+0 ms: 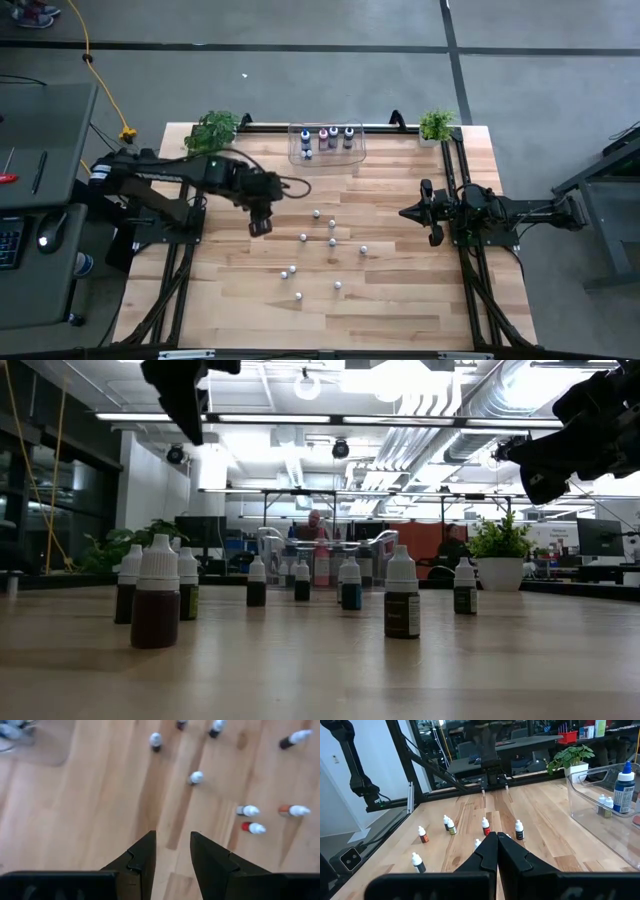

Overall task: Pick & Place food coloring
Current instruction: Put the bottom small red food coloring bottle into the transparent bin

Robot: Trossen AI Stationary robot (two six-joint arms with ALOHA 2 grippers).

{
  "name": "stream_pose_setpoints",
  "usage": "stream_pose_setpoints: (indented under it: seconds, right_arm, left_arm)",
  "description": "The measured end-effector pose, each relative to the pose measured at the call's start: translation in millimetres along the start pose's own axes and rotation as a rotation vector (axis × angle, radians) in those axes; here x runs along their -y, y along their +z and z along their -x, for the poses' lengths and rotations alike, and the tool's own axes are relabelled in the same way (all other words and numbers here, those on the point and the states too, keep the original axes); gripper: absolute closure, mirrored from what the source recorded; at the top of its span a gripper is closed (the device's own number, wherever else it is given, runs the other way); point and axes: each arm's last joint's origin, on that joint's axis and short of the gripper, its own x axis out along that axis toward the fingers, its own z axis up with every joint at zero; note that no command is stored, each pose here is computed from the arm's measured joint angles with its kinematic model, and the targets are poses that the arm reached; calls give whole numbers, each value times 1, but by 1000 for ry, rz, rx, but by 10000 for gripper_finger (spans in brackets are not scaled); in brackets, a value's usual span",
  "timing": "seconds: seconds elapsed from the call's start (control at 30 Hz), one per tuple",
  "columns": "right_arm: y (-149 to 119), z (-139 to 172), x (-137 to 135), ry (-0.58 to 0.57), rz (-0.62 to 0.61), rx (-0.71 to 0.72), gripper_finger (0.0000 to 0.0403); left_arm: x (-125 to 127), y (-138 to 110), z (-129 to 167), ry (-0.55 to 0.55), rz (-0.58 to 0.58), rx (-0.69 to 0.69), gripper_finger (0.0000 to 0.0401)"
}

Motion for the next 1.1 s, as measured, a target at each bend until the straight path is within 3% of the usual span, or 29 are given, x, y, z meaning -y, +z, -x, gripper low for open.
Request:
stream_pose_setpoints:
  seconds: [0.27, 0.4, 0.63, 1.1]
  right_arm:
    - [0, 0, 0, 0, 0, -1, 402]
    - [0, 0, 0, 0, 0, -2, 402]
    - [0, 0, 0, -1, 0, -3, 402]
    - [0, 0, 0, -1, 0, -4, 402]
  left_arm:
    - [13, -19, -19, -66, -64, 19, 286]
    - [20, -30, -33, -81, -185, 12, 286]
    - [38, -47, -62, -291, -403, 60, 286]
    - [60, -63, -82, -364, -515, 134, 286]
